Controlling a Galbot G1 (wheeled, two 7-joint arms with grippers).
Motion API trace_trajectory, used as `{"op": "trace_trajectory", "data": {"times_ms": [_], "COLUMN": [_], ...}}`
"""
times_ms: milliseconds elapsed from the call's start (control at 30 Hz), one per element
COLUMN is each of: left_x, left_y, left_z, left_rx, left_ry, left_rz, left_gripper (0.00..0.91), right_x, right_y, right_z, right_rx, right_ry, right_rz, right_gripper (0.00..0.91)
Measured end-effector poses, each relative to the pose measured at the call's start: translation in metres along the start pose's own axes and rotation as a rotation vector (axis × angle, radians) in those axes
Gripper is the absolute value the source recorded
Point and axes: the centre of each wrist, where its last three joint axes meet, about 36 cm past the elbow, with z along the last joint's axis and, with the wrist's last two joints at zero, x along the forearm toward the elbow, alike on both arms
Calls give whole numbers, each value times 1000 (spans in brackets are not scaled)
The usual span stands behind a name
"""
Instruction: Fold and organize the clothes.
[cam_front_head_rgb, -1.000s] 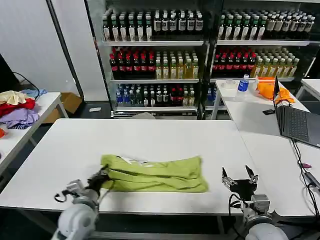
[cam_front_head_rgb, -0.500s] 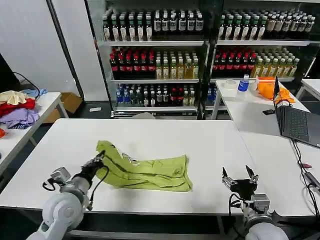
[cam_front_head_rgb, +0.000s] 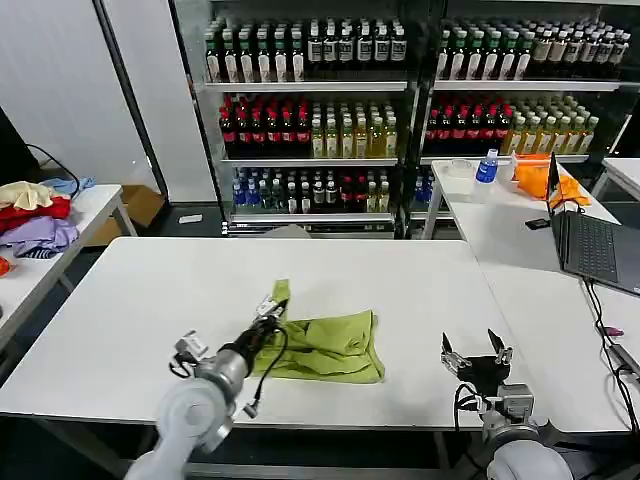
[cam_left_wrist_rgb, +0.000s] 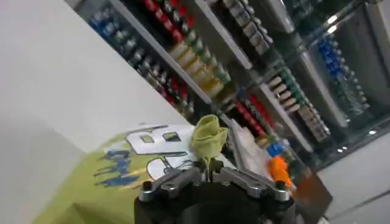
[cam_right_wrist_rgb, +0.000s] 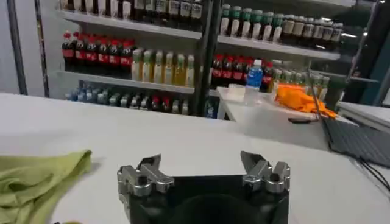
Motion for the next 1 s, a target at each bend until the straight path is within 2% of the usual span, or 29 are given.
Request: {"op": "trace_trajectory", "data": {"times_ms": [233, 267, 300, 333, 700, 1000], "left_x": [-27, -30, -32, -33, -43, -34], "left_y": [-17, -19, -20, -22, -32, -32], "left_z": [20, 23, 26, 29, 51, 47], "left_rx": [23, 21, 17, 12, -38, -70], "left_ry": [49, 56, 63, 71, 108, 93], "left_rz": [41, 46, 50, 55, 105, 115], "left_gripper": [50, 191, 655, 897, 907, 907], "right_x": [-5, -6, -7, -8, -10, -7], "right_y": [1, 1, 1, 1, 2, -1], "right_z": [-1, -1, -2, -2, -3, -3], "right_rx": [-2, -2, -2, -2, -4, -4], "right_ry": [-2, -2, -3, -4, -5, -7], "right_rz": [-5, -6, -6, -5, -5, 2], "right_gripper": [907, 907, 907, 907, 907, 907]}}
